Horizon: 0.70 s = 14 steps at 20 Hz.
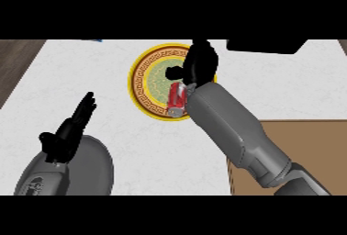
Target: Pick the can from the tray and place it in the plate
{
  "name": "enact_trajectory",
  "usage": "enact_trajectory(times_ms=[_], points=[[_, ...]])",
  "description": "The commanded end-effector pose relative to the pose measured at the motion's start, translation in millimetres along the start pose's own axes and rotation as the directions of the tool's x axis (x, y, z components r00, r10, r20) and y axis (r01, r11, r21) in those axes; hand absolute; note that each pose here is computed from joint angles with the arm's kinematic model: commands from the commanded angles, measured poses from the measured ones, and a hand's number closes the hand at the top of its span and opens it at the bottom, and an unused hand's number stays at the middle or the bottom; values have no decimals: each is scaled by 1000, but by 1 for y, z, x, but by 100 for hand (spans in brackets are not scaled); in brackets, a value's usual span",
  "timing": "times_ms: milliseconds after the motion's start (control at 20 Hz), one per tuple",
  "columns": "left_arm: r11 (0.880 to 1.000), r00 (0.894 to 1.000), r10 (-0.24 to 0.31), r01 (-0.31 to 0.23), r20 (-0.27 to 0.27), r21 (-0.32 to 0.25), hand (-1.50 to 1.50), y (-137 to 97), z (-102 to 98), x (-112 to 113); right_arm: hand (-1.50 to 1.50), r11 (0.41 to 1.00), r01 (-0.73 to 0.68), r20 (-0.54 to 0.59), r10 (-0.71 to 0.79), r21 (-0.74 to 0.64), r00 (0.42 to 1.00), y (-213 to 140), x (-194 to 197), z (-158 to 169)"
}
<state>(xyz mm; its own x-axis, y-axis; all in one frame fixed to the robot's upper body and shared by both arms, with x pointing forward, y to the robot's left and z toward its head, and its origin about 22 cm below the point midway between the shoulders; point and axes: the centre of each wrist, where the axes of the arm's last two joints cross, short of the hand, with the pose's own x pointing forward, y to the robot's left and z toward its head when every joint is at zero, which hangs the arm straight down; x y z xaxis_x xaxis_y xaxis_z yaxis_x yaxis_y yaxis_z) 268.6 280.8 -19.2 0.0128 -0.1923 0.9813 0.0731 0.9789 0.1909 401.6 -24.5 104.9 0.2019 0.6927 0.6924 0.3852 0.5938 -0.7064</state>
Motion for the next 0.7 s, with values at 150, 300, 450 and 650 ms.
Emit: enact_trajectory(times_ms=[150, 300, 450, 650], points=[[999, 1000, -8, 8, -16, 38, 0, 9, 8, -10, -150, 925, 336, -4, -342, -180, 940, -6, -3, 2], [998, 1000, -8, 9, -15, 59, 0, 19, 3, -2, -150, 877, 436, -33, -451, -201, 892, -13, -13, 4], [998, 999, 15, -13, -35, 63, 0, 13, 12, -9, -150, 828, 523, -23, -538, -204, 843, -23, -28, 9], [997, 1000, 9, -7, -25, 73, 0, 11, 18, -9, -150, 817, 545, 31, -550, -189, 835, -43, -84, 21]])
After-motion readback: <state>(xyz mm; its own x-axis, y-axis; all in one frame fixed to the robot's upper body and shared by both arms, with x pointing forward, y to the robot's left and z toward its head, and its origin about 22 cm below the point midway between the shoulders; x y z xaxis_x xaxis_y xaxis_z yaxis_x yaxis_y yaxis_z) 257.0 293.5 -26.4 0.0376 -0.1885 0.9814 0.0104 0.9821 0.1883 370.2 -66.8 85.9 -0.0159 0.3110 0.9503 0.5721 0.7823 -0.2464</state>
